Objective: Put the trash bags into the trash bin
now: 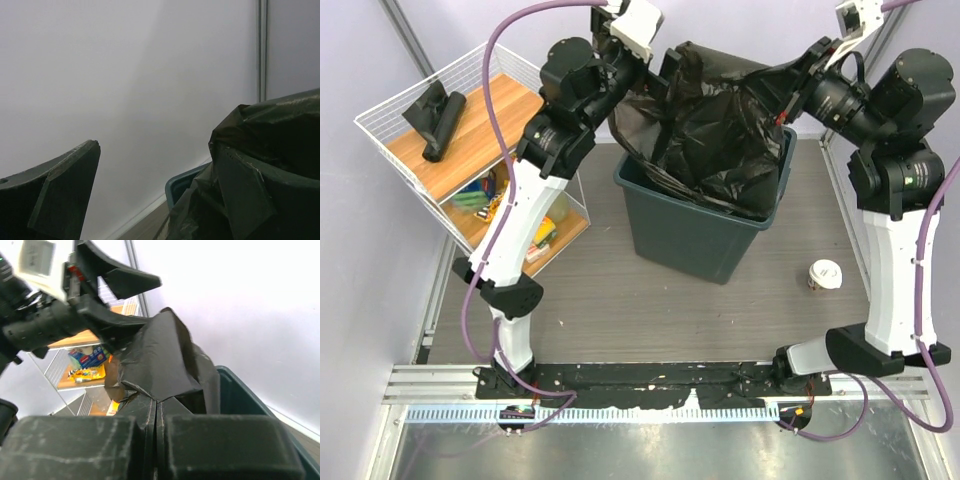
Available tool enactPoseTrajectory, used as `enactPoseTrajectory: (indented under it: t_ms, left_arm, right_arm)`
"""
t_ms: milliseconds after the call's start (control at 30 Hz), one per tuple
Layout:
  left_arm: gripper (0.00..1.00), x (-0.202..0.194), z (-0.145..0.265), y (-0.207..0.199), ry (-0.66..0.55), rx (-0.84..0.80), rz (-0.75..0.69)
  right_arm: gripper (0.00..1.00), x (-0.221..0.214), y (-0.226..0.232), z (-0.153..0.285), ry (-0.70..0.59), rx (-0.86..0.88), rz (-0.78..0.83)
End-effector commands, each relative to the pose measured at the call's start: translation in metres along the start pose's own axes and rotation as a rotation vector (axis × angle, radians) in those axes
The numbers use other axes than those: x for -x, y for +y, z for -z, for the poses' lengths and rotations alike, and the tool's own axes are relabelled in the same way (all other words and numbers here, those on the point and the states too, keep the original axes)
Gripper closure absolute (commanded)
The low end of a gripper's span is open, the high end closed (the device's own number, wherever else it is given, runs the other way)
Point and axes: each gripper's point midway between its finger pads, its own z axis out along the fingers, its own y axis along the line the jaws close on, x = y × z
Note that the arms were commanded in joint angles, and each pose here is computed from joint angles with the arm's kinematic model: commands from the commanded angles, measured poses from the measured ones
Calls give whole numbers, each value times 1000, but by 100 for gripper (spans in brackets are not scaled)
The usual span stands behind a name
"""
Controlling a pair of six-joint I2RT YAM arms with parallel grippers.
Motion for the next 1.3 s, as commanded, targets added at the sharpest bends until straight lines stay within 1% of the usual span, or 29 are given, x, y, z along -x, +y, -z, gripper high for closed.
enactPoseTrajectory:
  t_ms: [0,33,167,233,300,367,467,533,600,667,700,767,833,900,967,1100,1267]
  left_arm:
    - [0,63,47,34,-108,33,-4]
    - [0,68,57,27,-108,-31,-14]
    - [0,57,96,-16,-37,-327,-117]
    - [0,46,109,-25,10,-387,-135]
    - [0,37,116,-27,43,-403,-150]
    - [0,37,114,-19,47,-355,-154]
    - [0,48,110,1,25,-251,-169]
    - [0,57,118,-2,7,-280,-169]
    - [0,63,135,-29,-18,-436,-149]
    - [1,60,152,-59,-16,-592,-131]
    - [0,53,157,-73,3,-643,-143]
    - [0,28,163,-97,77,-724,-194]
    - [1,5,161,-113,140,-758,-257]
    - [3,-17,154,-120,194,-758,-312]
    - [4,-30,148,-127,216,-772,-356]
    - [6,-50,126,-134,239,-751,-413]
    - [10,-64,110,-141,249,-747,-462]
  right_arm:
    - [99,28,-11,-3,-86,16,-52]
    - [99,28,-12,-5,-81,28,-74]
    - [99,26,-28,-12,-74,33,-114]
    - [99,27,-31,-12,-80,31,-121]
    - [99,28,-34,-13,-84,28,-125]
    - [99,29,-34,-15,-88,37,-129]
    - [99,29,-32,-16,-89,49,-143]
    - [99,28,-33,-15,-88,46,-145]
    - [99,28,-31,-14,-87,49,-142]
    - [99,27,-30,-13,-83,54,-146]
    - [99,28,-29,-13,-86,53,-145]
    - [99,31,-28,-12,-92,53,-140]
    - [99,32,-27,-12,-94,55,-140]
    - [99,35,-24,-10,-99,59,-138]
    - [99,35,-23,-9,-100,61,-137]
    - [99,39,-18,-5,-109,67,-130]
    - [99,42,-14,-3,-112,78,-126]
